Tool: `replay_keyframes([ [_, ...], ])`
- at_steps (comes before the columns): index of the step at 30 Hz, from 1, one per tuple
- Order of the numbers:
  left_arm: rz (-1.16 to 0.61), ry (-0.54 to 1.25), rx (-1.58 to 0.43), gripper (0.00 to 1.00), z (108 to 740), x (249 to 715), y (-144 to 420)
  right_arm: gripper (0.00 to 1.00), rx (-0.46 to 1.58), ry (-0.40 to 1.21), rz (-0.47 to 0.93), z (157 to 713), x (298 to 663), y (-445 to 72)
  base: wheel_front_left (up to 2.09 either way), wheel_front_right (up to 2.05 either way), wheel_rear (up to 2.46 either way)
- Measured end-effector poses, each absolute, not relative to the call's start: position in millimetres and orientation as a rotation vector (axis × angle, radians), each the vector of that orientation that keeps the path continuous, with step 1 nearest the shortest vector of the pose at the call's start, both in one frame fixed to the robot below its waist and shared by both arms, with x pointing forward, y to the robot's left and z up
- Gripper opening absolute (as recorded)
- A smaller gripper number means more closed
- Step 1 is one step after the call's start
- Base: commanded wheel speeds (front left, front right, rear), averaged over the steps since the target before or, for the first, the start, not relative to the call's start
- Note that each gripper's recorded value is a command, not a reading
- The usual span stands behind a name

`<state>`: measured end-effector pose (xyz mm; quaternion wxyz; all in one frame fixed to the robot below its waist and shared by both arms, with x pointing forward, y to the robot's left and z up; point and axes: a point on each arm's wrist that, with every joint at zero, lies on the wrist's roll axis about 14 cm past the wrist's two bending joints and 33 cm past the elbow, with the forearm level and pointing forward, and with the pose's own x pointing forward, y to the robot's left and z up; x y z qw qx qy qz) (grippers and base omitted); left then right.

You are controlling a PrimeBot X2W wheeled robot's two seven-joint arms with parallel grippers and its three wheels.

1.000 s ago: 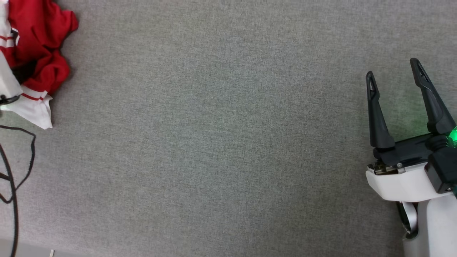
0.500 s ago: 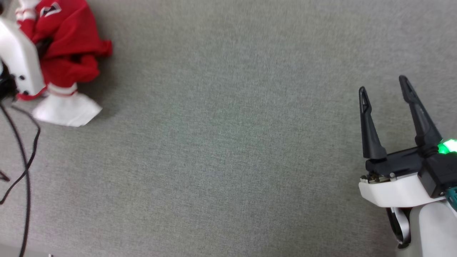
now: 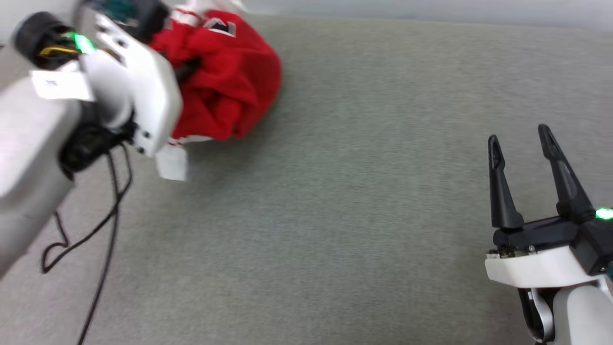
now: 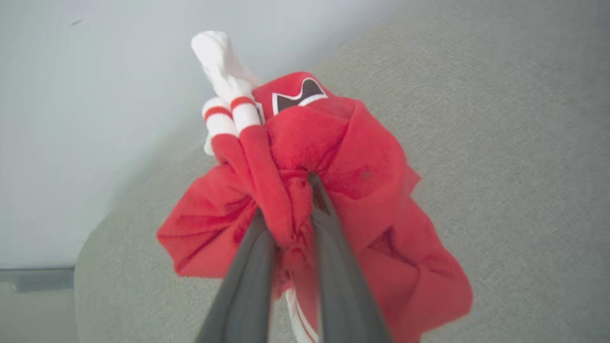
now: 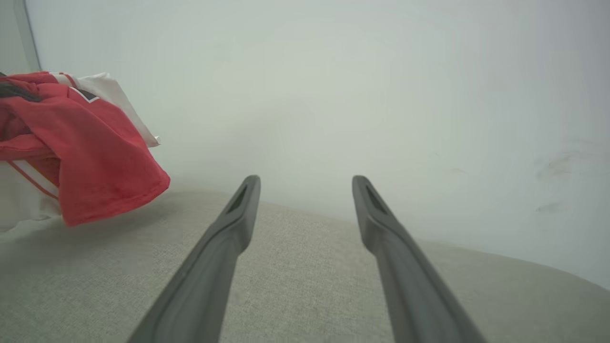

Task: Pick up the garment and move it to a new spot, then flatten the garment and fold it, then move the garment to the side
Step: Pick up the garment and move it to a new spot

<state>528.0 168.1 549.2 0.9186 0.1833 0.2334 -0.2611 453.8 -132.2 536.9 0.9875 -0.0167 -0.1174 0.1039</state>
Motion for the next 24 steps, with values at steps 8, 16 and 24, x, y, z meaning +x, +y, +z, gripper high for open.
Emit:
replay_keyframes([
  [8,-0.890,0.390,0.484,0.00,538.4,507.6,38.2,1.00,-0.040,-0.242,0.067,548.8,428.7,-184.0,0.00,0.00,0.00],
  [16,-1.221,0.356,0.447,0.00,508.6,443.4,-65.1,1.00,-0.051,-0.223,-0.051,549.2,403.1,-224.2,0.00,0.00,0.00],
  [24,-1.381,0.583,0.450,0.00,435.0,350.8,-85.4,1.00,-0.054,-0.205,-0.067,543.8,400.9,-229.5,0.00,0.00,0.00],
])
